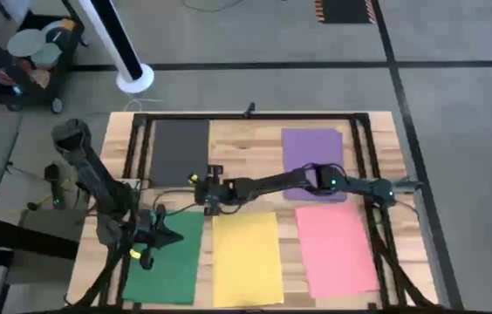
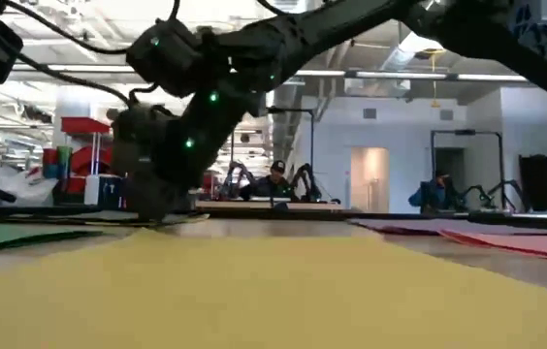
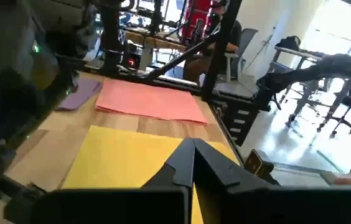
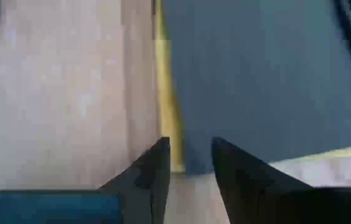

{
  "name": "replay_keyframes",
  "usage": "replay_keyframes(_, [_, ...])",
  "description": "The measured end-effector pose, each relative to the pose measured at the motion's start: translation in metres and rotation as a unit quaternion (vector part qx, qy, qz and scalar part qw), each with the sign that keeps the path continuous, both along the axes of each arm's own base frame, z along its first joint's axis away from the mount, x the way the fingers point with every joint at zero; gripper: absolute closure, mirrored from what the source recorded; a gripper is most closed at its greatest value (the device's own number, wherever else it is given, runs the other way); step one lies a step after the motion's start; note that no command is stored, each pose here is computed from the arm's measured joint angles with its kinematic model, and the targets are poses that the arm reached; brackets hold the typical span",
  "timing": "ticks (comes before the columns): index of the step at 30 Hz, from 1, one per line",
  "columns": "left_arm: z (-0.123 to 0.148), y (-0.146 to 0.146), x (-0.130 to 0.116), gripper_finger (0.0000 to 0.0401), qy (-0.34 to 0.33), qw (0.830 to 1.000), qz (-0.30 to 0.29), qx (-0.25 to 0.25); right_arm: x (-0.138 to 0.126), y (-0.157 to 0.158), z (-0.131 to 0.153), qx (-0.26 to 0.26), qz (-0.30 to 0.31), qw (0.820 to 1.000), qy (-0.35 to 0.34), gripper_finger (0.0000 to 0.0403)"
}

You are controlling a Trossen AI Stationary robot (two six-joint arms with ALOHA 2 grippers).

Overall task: Organize paper
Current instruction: Put the black paper on the top center of the table

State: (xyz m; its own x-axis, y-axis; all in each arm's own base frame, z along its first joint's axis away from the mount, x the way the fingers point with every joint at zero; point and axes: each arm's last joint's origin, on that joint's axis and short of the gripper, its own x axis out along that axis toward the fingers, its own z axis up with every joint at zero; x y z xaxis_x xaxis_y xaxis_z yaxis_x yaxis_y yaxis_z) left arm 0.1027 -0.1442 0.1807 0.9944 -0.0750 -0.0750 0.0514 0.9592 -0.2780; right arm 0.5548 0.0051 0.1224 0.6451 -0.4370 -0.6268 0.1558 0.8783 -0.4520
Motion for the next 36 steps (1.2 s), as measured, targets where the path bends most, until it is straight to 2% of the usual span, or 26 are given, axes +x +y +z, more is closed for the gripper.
replay_keyframes(4, [0.000, 0.000, 0.000, 0.0401, 0.001, 1.000, 0.000, 0.000, 0.003, -0.007, 0.004, 0.004, -0.003, 1.000, -0.022, 0.0285])
replay_keyframes(11, [-0.002, 0.000, 0.000, 0.0401, 0.006, 1.000, 0.001, 0.002, 0.003, -0.018, 0.002, 0.018, -0.004, 1.000, -0.021, 0.0285])
replay_keyframes(21, [-0.002, 0.000, 0.000, 0.0401, 0.007, 1.000, 0.000, 0.001, 0.003, -0.013, 0.002, 0.040, 0.015, 0.999, -0.023, 0.0285])
replay_keyframes(36, [-0.002, 0.000, 0.000, 0.0401, 0.008, 1.000, -0.003, -0.003, 0.002, -0.029, 0.000, 0.068, 0.002, 0.997, -0.021, 0.0293])
